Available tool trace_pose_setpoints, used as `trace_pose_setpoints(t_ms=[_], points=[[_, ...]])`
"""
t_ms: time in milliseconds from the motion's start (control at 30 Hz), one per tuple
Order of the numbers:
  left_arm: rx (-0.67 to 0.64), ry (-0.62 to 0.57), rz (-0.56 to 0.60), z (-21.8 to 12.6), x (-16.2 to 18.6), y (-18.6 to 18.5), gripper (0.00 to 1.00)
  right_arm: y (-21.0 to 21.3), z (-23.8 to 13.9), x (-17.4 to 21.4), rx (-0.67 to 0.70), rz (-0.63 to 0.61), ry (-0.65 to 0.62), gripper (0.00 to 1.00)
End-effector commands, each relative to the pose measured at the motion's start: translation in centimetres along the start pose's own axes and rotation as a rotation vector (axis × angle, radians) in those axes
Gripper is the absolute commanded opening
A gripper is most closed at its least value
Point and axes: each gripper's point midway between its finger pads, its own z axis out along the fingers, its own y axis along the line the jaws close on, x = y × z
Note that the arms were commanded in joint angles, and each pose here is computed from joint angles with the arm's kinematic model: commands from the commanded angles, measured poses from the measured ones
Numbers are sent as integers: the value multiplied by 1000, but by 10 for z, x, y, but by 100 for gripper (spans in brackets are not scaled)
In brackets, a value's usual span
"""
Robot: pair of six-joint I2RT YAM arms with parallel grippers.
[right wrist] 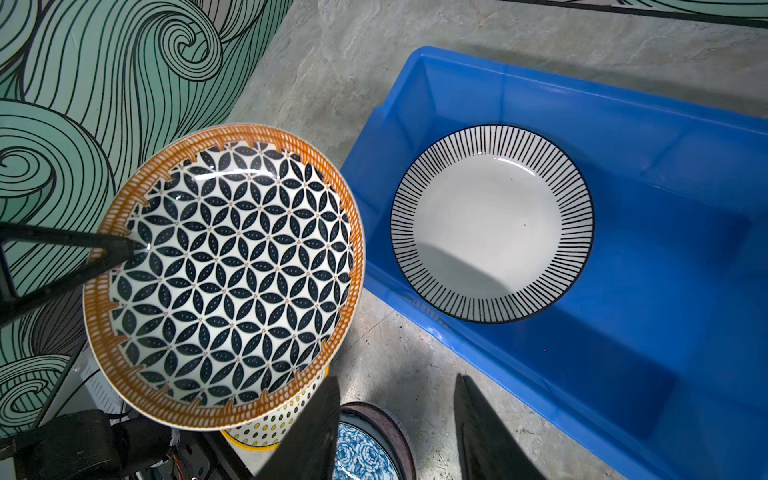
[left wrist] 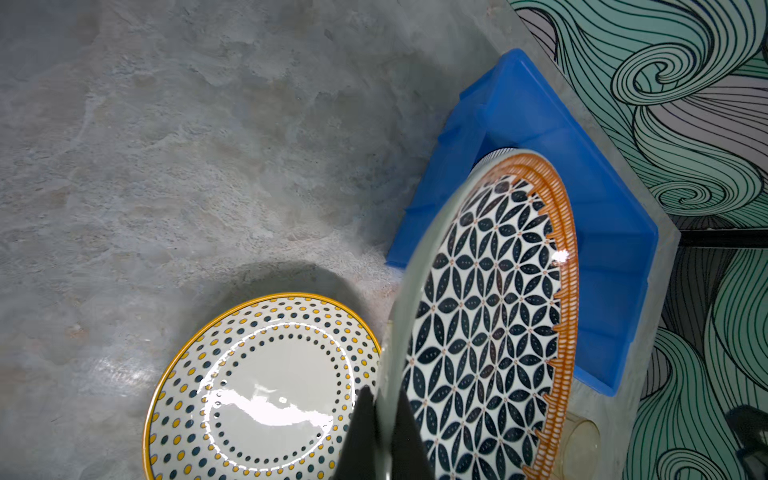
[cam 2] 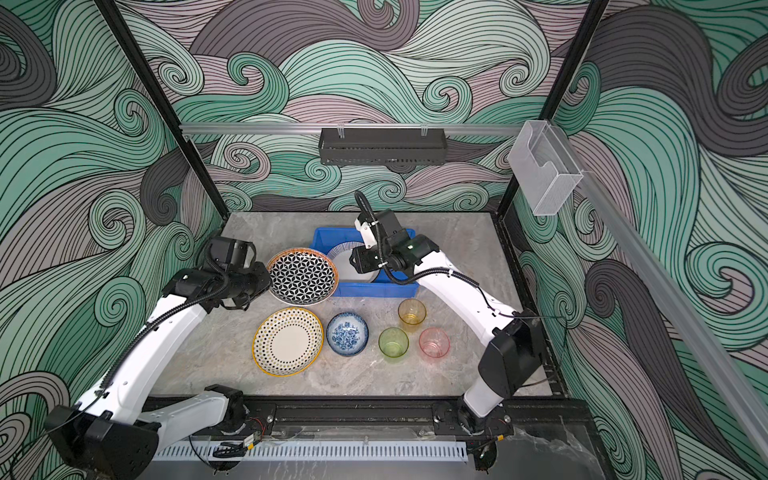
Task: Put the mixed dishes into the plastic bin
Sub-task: 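Carry the orange-rimmed geometric plate with both grippers over the blue bin, then lower the geometric plate with both grippers into the bin onto the striped plate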
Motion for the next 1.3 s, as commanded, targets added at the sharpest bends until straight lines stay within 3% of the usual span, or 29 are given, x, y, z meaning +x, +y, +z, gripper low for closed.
trace_pose_setpoints(t_ms=[0,567,1267], points=[[197,-100,44,-17,-39,-61,0,-8,-10,-5,0,36,-41,47],[228,23,162,71,-47,-149,0,-43,-18,-8,25,102,-56,47],[210,132,163,146,-39,-170,0,-69,-11,-1,35,158,-46,47]])
